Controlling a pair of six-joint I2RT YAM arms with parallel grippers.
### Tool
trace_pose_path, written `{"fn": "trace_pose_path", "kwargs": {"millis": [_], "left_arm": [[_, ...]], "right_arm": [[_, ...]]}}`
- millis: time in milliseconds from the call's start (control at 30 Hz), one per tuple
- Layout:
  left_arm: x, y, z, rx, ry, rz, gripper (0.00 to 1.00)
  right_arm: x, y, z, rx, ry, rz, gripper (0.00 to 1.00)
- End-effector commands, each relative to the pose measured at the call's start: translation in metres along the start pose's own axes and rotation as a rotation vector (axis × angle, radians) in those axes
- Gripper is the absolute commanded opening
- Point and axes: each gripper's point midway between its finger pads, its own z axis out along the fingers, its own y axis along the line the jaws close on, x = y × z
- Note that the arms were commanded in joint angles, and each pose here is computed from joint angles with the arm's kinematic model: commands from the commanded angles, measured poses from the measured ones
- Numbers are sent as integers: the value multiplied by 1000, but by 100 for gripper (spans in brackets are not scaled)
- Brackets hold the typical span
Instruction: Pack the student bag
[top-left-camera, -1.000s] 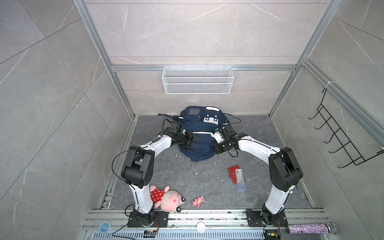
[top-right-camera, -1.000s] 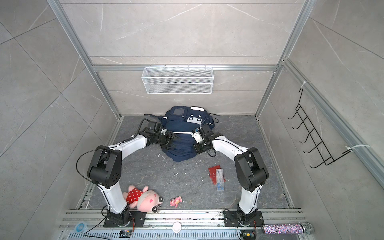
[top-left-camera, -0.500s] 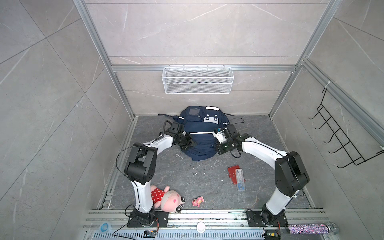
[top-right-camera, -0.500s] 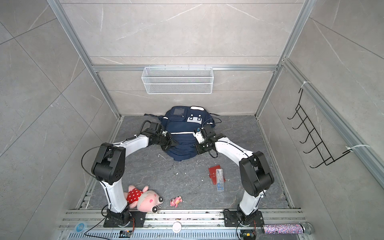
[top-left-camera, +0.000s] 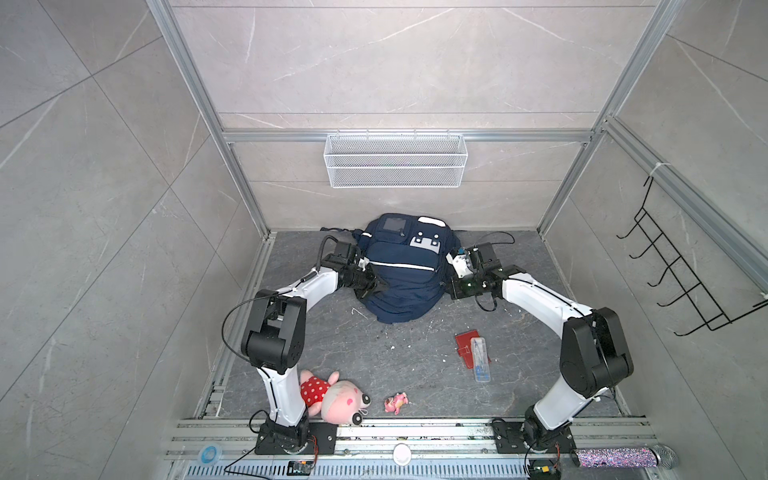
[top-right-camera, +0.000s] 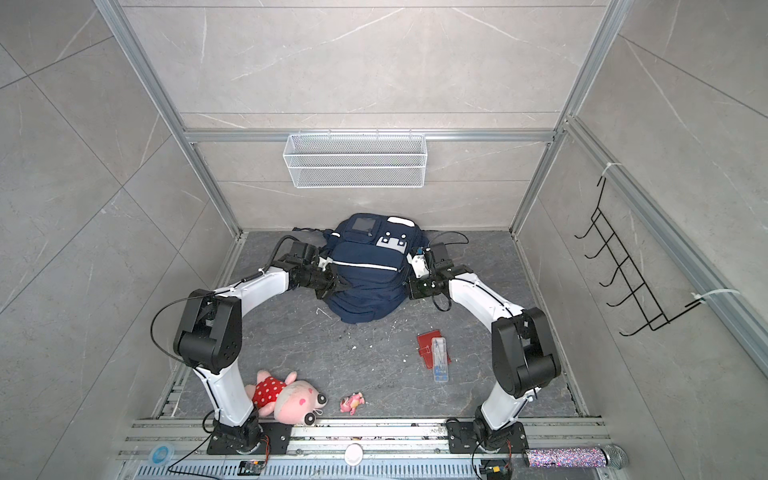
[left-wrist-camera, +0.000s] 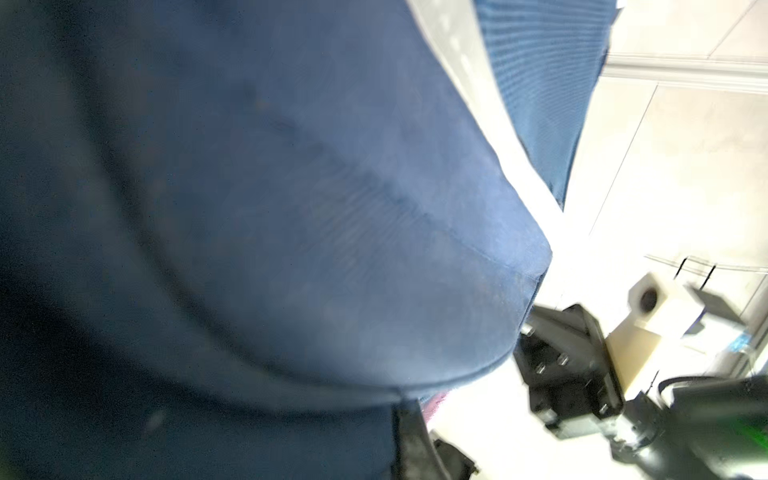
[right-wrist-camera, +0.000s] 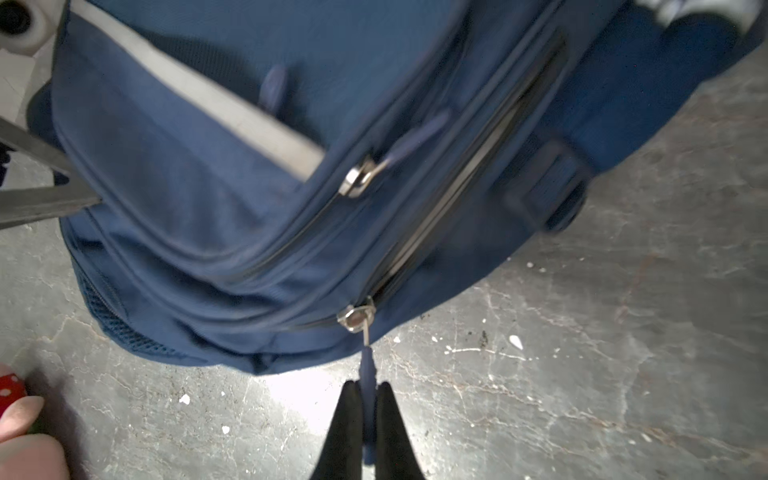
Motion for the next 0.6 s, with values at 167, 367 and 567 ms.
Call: {"fn": "trace_pose_path", "kwargs": {"millis": [167,367,567], "left_arm": [[25,49,-51,-206,34,108,0],[26,52,-56,-229,22,111,0],[23,41,-59,-200,9,130,0]], "right_arm": [[-48,-99,-18,299,-76,121,0],[-55,-120,-6,314,-61,132,0],[-52,-89,-5,168,-72,34,6]]}}
